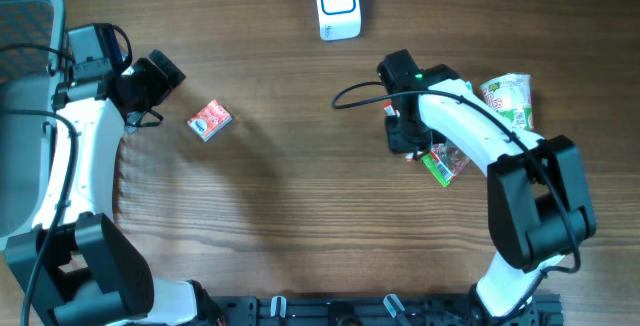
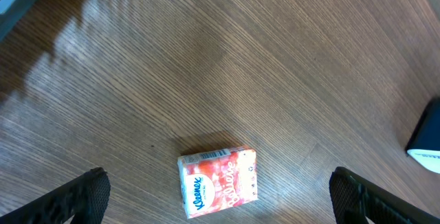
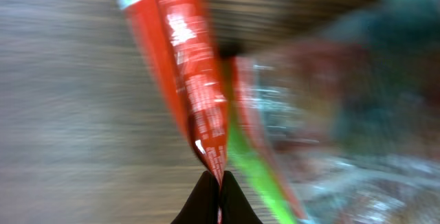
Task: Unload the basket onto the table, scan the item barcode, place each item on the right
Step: 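Lower the Nescafé stick onto the table beside the green bag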
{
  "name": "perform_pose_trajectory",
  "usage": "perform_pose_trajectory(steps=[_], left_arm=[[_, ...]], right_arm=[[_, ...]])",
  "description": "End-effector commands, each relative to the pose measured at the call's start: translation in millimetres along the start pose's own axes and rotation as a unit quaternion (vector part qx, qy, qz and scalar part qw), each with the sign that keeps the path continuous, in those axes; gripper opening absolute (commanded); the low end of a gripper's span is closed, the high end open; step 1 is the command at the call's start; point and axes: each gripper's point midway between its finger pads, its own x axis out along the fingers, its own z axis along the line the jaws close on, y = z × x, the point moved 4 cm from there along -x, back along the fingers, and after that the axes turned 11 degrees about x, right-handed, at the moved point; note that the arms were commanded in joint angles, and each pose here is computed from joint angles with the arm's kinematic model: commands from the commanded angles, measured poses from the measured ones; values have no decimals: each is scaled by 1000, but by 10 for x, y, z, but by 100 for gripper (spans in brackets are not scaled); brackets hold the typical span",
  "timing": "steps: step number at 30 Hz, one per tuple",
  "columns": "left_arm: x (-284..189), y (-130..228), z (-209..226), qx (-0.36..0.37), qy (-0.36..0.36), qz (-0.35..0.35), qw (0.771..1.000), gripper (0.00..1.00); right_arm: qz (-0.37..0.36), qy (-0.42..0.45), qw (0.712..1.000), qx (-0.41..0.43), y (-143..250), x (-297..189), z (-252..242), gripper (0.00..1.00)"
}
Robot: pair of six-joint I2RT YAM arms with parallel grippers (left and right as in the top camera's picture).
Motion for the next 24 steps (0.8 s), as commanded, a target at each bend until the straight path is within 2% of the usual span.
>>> perform_pose_trajectory(steps=[1, 2, 4, 5, 6, 10, 13, 18, 20, 24], left_arm=[[-98, -83, -7, -1, 3, -17, 1000, 100], [-98, -83, -7, -1, 3, -17, 1000, 100], [-98, -82, -6, -1, 3, -17, 1000, 100], [-98, -82, -6, -1, 3, -17, 1000, 100], [-99, -83, -7, -1, 3, -17, 1000, 100], [-98, -82, -6, -1, 3, -17, 1000, 100], [-98, -82, -6, -1, 3, -17, 1000, 100], [-98, -83, -7, -1, 3, -17, 1000, 100], [-98, -82, -6, -1, 3, -17, 1000, 100], [-101, -132, -35, 0, 11, -29, 1000, 100]], right_arm=[[-26, 54, 996, 59, -140, 46, -312, 4], [-22, 42, 998, 48, -155, 55, -310, 6], [-10, 7, 1000, 8, -143, 64, -229, 36], [-3, -15, 1000, -10, -128, 62, -169, 45], [-4, -17, 1000, -10, -139, 41, -166, 48], [-28, -54, 998, -33, -277, -302, -90, 52], [-47, -194, 975, -93, -306, -710, 233, 58], [-28, -364, 923, -119, -209, -991, 626, 60], [-25, -382, 915, -125, -186, -1018, 691, 62], [-15, -382, 917, -109, -162, -1020, 724, 65]])
